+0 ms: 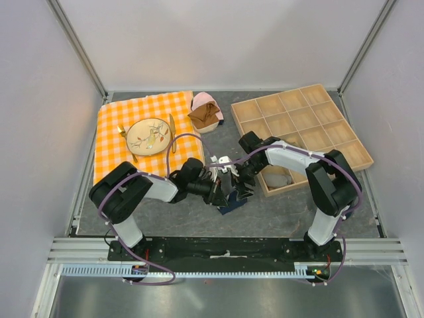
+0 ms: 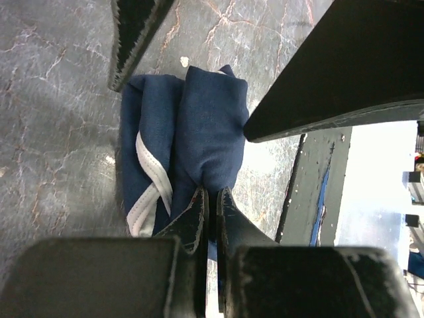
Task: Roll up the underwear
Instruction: Roll the underwear to the center of the board.
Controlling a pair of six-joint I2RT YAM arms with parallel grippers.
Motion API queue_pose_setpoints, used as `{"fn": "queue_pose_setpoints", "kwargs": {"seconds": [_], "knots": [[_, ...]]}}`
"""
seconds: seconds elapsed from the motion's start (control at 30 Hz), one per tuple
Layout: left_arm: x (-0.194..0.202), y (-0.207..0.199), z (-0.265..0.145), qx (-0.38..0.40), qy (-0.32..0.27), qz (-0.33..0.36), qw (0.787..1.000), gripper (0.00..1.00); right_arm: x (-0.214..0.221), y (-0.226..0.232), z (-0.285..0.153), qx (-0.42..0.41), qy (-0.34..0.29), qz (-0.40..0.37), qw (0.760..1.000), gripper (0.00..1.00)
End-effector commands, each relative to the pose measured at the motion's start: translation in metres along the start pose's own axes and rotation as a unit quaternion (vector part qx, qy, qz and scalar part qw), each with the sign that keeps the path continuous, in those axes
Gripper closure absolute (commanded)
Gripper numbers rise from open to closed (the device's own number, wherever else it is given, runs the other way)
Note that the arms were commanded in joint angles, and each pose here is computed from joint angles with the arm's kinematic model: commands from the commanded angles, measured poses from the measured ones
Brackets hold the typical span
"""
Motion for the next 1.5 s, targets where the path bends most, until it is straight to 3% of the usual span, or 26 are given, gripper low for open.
{"fn": "queue_pose_setpoints", "kwargs": {"seconds": [0.0,0.27,0.57,1.0,1.17,1.47], "knots": [[0.058,0.019,-0.008,-0.092,0.100,-0.100,0.986,0.98,0.001,0.000,0.021,-0.004,0.054,-0.022,0.998,0.25],[0.059,0.021,-0.010,-0.098,0.094,-0.109,0.985,0.98,0.002,0.007,0.029,-0.020,0.080,-0.019,0.996,0.29],[0.060,0.020,-0.013,-0.101,0.088,-0.109,0.985,0.98,-0.007,0.015,0.020,-0.104,0.015,0.063,0.992,0.26],[0.060,0.017,-0.016,-0.102,0.077,-0.104,0.986,0.98,0.020,-0.002,0.030,-0.069,0.052,0.152,0.985,0.26],[0.060,0.015,-0.017,-0.102,0.073,-0.103,0.987,0.98,0.022,-0.008,0.013,-0.070,0.002,0.170,0.983,0.27],[0.060,0.016,-0.017,-0.103,0.073,-0.102,0.987,0.98,0.034,0.003,0.015,-0.125,0.003,0.162,0.979,0.26]]}}
Point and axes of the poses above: each gripper's point midway between its finger pads, its own z axis out along the fingers, its own y axis along the line the jaws close on, x = y × z, the point moved 9 cm from there along -z, back along the fingers, and after that the axes turned 7 degrees about z, right-handed, at the moved point
